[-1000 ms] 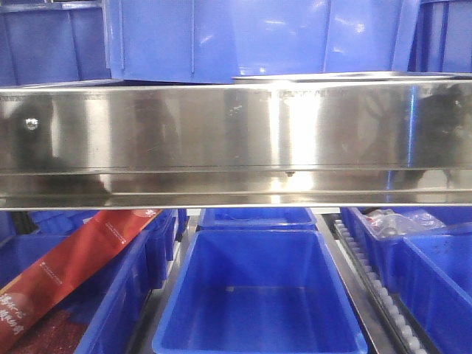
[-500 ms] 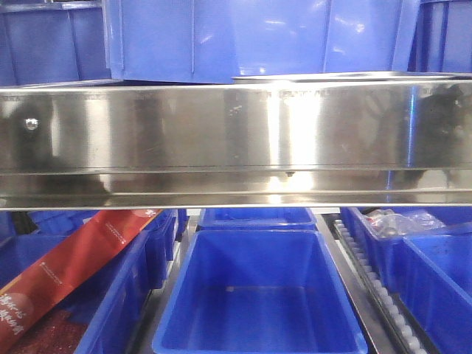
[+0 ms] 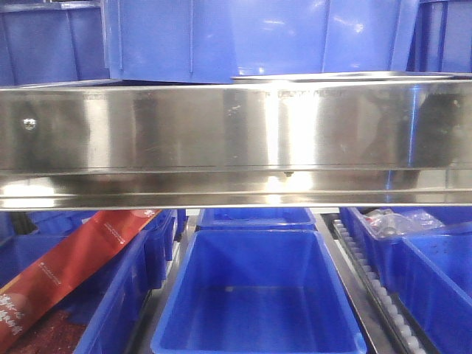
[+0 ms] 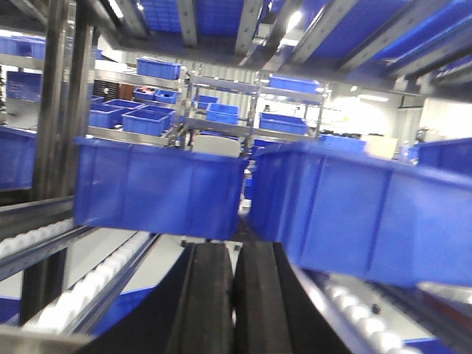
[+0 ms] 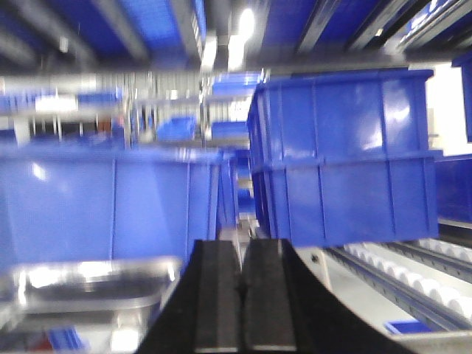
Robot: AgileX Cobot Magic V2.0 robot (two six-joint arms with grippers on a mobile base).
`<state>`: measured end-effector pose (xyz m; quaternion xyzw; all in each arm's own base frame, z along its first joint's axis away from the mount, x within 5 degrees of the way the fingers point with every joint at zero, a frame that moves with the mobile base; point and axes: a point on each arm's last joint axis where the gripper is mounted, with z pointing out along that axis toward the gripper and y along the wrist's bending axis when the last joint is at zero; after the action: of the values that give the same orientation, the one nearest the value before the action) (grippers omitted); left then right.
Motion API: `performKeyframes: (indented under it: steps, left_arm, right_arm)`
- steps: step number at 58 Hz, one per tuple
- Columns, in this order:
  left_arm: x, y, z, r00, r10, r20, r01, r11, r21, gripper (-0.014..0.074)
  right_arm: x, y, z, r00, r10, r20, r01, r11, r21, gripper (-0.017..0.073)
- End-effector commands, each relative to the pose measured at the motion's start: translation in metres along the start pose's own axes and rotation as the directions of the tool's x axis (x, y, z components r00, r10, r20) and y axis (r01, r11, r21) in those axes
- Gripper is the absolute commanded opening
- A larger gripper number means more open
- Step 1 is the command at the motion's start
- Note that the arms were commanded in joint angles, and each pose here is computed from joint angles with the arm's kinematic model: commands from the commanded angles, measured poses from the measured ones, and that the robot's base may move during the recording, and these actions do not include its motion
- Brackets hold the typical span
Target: Stack silver trays without gaps
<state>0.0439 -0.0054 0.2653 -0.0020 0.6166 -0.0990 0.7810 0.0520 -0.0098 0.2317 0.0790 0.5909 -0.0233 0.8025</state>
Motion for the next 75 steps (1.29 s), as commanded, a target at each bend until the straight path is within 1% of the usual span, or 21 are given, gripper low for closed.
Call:
performKeyframes:
  steps: [1,5,8,10,13,19,24,26,30,36,38,43,48,53,58,62,63,66,68,72,75]
  left_arm:
    - [-0.017,-0.003,-0.004,0.997,0.04,-0.062,-0.04,0.999,0.0,-0.0013]
    - [-0.031,-0.003,-0.009,0.984,0.107,-0.142,-0.11,0.994,-0.014,-0.0013]
    - [-0.044,-0.003,-0.011,0.972,0.135,-0.193,-0.143,0.989,-0.027,-0.0013]
    - [-0.053,-0.003,-0.013,0.968,0.148,-0.205,-0.158,0.987,-0.034,-0.0013]
    - [-0.069,-0.004,-0.016,0.966,0.163,-0.201,-0.175,0.984,-0.043,-0.0013]
    - [-0.105,-0.007,-0.019,0.97,0.194,-0.147,-0.205,0.977,-0.063,-0.0013]
    - [-0.131,-0.01,-0.015,0.973,0.195,-0.126,-0.205,0.976,-0.068,-0.0013]
    - [-0.138,-0.011,-0.012,0.971,0.194,-0.137,-0.204,0.976,-0.07,-0.0013]
    - [-0.152,-0.012,-0.002,0.964,0.183,-0.191,-0.2,0.977,-0.071,-0.0013]
    - [-0.169,-0.014,0.025,0.941,0.163,-0.295,-0.191,0.979,-0.068,-0.0013]
    - [-0.175,-0.015,0.033,0.934,0.154,-0.322,-0.184,0.981,-0.066,-0.0013]
    - [-0.186,-0.018,0.056,0.912,0.132,-0.389,-0.168,0.984,-0.06,-0.0013]
    - [-0.192,-0.02,0.086,0.876,0.107,-0.471,-0.149,0.987,-0.053,-0.0013]
    - [-0.199,-0.023,0.115,0.836,0.08,-0.543,-0.124,0.991,-0.045,-0.0013]
    - [-0.205,-0.027,0.139,0.814,0.048,-0.579,-0.078,0.997,-0.028,-0.0013]
    - [-0.207,-0.032,0.159,0.808,0.013,-0.589,-0.02,1.0,-0.005,-0.0013]
    - [-0.207,-0.034,0.163,0.805,0.004,-0.593,-0.005,1.0,0.0,-0.0013]
    - [-0.203,-0.039,0.179,0.789,-0.035,-0.613,0.062,0.998,0.023,-0.0013]
    - [-0.199,-0.043,0.189,0.774,-0.046,-0.632,0.099,0.994,0.049,-0.0013]
    - [-0.19,-0.052,0.205,0.745,-0.047,-0.665,0.153,0.983,0.101,-0.0017]
    - [-0.182,-0.059,0.215,0.732,-0.033,-0.681,0.164,0.978,0.129,-0.0017]
  right_arm:
    - [-0.013,0.0,0.0,0.997,0.05,0.061,-0.051,0.999,0.009,-0.0079]
    - [-0.024,0.002,0.001,0.997,0.053,0.049,-0.053,0.999,-0.003,-0.0079]
    - [-0.039,0.005,0.001,0.997,0.055,0.051,-0.054,0.998,-0.016,-0.0079]
    - [-0.05,0.006,0.001,0.996,0.056,0.064,-0.055,0.998,-0.023,-0.0079]
    - [-0.074,0.009,-0.001,0.993,0.058,0.1,-0.055,0.998,-0.038,-0.0079]
    - [-0.114,0.013,-0.009,0.981,0.063,0.182,-0.052,0.997,-0.062,-0.0079]
    - [-0.144,0.016,-0.019,0.963,0.067,0.26,-0.049,0.996,-0.077,-0.0079]
    - [-0.155,0.017,-0.023,0.953,0.069,0.293,-0.047,0.996,-0.081,-0.0079]
    - [-0.173,0.019,-0.024,0.944,0.071,0.323,-0.045,0.995,-0.087,-0.0079]
    - [-0.195,0.023,-0.019,0.957,0.068,0.283,-0.041,0.994,-0.098,-0.0079]
    - [-0.202,0.024,-0.016,0.965,0.061,0.254,-0.036,0.994,-0.102,-0.0079]
    - [-0.217,0.027,-0.004,0.987,-0.014,0.163,0.028,0.996,-0.087,-0.0079]
    - [-0.231,0.031,0.016,0.999,-0.03,0.024,0.032,0.995,-0.098,-0.0079]
    - [-0.243,0.034,0.038,0.994,-0.052,-0.092,0.043,0.994,-0.103,-0.0079]
    - [-0.252,0.037,0.059,0.974,-0.069,-0.215,0.046,0.993,-0.111,-0.0079]
    - [-0.253,0.039,0.078,0.937,-0.081,-0.34,0.043,0.992,-0.12,-0.0079]
    - [-0.251,0.039,0.085,0.923,-0.084,-0.376,0.041,0.992,-0.121,-0.0079]
    - [-0.248,0.04,0.099,0.875,-0.094,-0.475,0.037,0.991,-0.128,-0.0079]
    - [-0.244,0.04,0.109,0.839,-0.099,-0.535,0.033,0.991,-0.131,-0.0079]
    - [-0.238,0.041,0.129,0.768,-0.106,-0.632,0.026,0.99,-0.135,-0.0079]
    - [-0.231,0.041,0.143,0.723,-0.109,-0.683,0.021,0.991,-0.135,-0.0079]
